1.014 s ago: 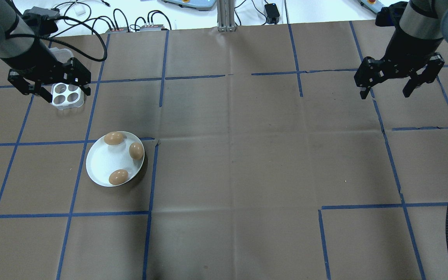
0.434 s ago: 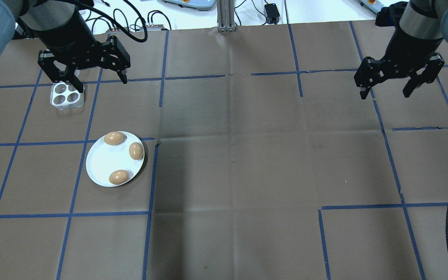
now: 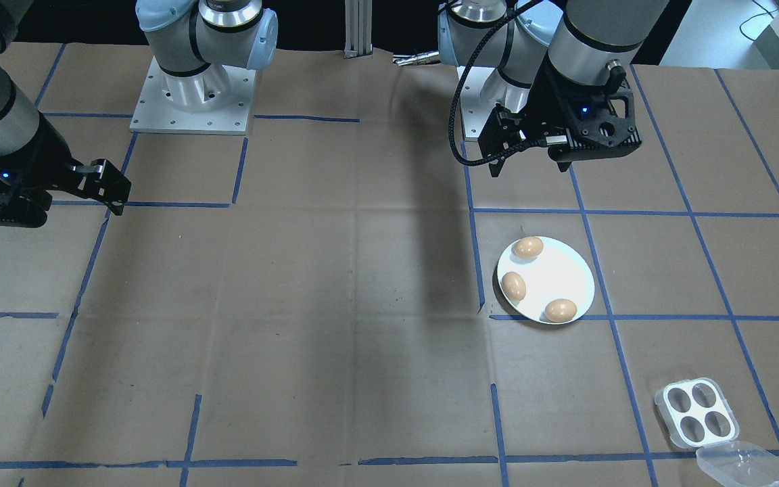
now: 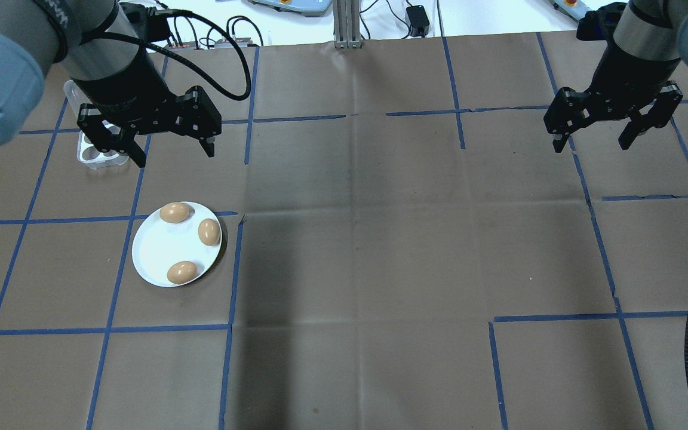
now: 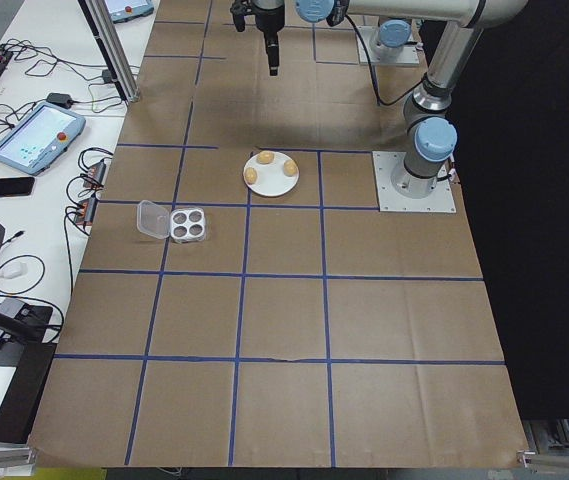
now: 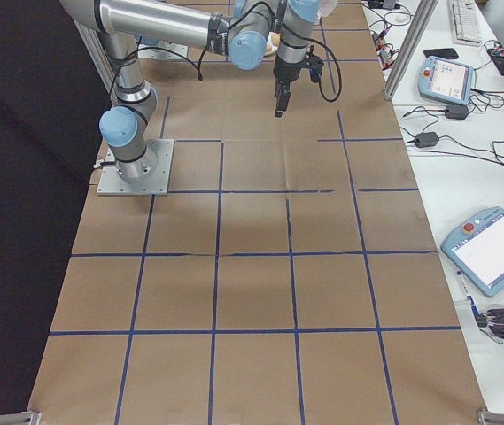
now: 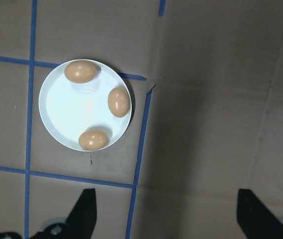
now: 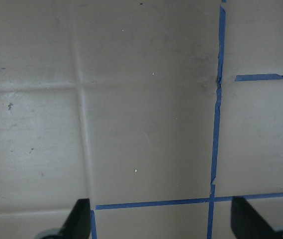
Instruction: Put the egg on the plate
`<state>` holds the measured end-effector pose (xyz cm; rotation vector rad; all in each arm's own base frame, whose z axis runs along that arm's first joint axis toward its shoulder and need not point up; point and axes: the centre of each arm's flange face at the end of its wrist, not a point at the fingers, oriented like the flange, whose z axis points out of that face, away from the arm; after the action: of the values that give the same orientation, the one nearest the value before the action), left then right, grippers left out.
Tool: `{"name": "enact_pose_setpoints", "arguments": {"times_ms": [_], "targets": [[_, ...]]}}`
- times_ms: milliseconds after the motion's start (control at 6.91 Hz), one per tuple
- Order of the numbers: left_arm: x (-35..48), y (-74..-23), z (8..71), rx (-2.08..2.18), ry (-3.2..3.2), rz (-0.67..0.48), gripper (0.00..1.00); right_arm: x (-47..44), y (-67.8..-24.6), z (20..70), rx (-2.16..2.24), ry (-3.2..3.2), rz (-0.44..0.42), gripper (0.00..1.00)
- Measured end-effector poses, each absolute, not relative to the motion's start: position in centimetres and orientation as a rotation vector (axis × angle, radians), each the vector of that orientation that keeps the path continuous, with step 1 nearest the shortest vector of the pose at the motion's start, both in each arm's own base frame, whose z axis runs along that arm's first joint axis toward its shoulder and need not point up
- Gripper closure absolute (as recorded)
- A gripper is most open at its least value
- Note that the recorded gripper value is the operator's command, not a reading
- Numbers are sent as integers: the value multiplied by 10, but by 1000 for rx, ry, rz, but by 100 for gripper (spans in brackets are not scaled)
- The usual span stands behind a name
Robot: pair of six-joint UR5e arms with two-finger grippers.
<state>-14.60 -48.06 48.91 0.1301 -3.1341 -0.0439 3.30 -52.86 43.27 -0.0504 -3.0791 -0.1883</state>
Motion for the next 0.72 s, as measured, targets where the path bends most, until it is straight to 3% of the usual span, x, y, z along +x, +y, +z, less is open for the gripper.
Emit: {"name": "enact_pose_setpoints", "arguments": {"times_ms": [724], "targets": [[-137, -486, 487, -20, -3169, -33, 0, 33, -528, 433, -50, -3079, -190, 0]]}}
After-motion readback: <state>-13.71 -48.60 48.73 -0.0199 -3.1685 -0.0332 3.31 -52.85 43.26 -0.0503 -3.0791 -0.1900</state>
